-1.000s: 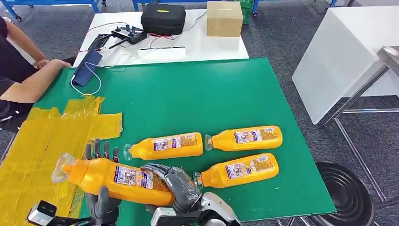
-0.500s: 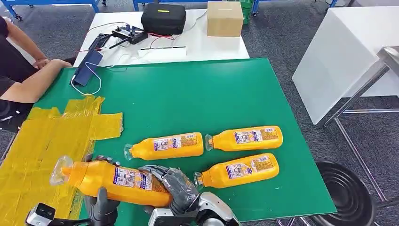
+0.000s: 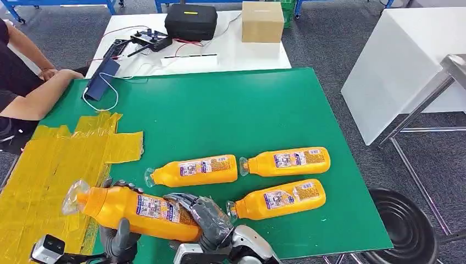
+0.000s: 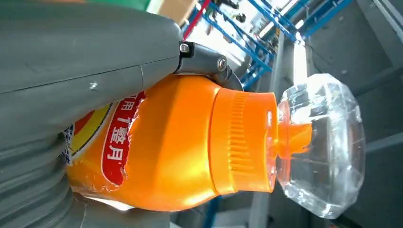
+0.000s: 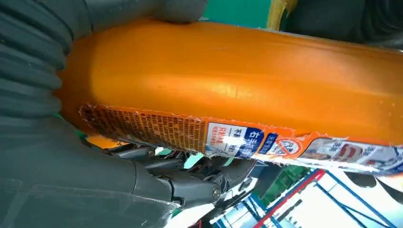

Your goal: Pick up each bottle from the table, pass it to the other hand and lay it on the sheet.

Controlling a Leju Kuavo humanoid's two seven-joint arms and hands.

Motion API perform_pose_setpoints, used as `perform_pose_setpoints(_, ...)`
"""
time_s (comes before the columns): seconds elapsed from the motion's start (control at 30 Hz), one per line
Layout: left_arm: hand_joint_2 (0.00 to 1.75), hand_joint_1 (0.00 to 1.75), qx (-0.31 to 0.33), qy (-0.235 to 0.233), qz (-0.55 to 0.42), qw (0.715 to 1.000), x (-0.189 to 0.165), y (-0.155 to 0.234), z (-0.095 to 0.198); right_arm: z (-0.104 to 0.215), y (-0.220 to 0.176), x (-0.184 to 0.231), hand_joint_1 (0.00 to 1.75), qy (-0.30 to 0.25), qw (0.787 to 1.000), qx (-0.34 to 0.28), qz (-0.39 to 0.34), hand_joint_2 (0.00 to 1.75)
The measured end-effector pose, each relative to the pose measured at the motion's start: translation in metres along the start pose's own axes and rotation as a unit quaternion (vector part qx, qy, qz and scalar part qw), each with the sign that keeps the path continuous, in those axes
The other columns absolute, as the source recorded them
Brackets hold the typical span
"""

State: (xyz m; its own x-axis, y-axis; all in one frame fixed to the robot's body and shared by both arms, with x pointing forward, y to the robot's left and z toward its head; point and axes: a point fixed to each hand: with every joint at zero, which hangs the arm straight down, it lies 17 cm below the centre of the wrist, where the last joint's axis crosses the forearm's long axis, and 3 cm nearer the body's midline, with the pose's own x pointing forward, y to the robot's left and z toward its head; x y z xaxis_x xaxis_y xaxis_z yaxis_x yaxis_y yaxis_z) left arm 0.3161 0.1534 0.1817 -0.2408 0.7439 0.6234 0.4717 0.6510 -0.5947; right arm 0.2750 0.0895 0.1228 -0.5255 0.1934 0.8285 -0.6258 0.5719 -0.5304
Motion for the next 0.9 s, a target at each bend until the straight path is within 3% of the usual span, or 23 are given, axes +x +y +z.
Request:
perform_pose_setpoints(0.3,1.75,1.75,0.001,0.003,-0.011,1.000,-0.001,0.001,0.000,0.000,-0.001,-0.001,0.00,0.003,1.000,-0.004,0.002,1.75)
perform_pose_setpoints(0.33,1.75,1.75,0.003,0.010,-0.050,0.999,-0.003,0.003,-0.002,0.001,-0.004,-0.003,0.00,0.010,1.000,-0.014,0.010,0.00)
perform_pose_setpoints(0.37,1.75,1.75,0.003,0.012,-0.061,0.998,-0.003,0.004,-0.003,0.002,-0.004,-0.004,0.00,0.012,1.000,-0.016,0.011,0.00)
perform_pose_setpoints(0.4,1.75,1.75,0.016,0.024,-0.197,0.980,0.003,0.025,-0.012,0.002,-0.028,-0.002,0.00,0.013,0.998,-0.056,0.023,0.00)
perform_pose_setpoints(0.43,1.75,1.75,0.049,0.007,-0.369,0.928,0.030,0.062,-0.033,0.002,-0.055,-0.005,0.00,0.021,0.996,-0.080,0.021,0.00)
perform_pose_setpoints(0.47,1.75,1.75,0.109,-0.053,-0.575,0.809,0.090,0.103,-0.067,0.001,-0.083,-0.006,0.00,0.018,0.995,-0.094,0.026,0.00)
perform_pose_setpoints(0.5,1.75,1.75,0.162,-0.102,-0.737,0.649,0.151,0.138,-0.090,0.000,-0.099,-0.005,0.00,0.011,0.995,-0.096,0.039,0.00)
perform_pose_setpoints(0.53,1.75,1.75,0.170,-0.108,-0.781,0.592,0.162,0.148,-0.091,0.000,-0.102,-0.007,0.00,0.011,0.994,-0.097,0.042,0.00)
perform_pose_setpoints(0.6,1.75,1.75,0.171,-0.104,-0.815,0.544,0.167,0.161,-0.088,0.001,-0.105,-0.009,0.00,0.012,0.994,-0.099,0.044,0.00)
perform_pose_setpoints(0.67,1.75,1.75,0.171,-0.093,-0.832,0.519,0.166,0.173,-0.082,0.002,-0.108,-0.010,0.00,0.013,0.994,-0.100,0.047,0.00)
perform_pose_setpoints(0.9,1.75,1.75,0.170,-0.064,-0.844,0.505,0.161,0.196,-0.074,0.006,-0.110,-0.014,0.00,0.015,0.994,-0.097,0.055,0.00)
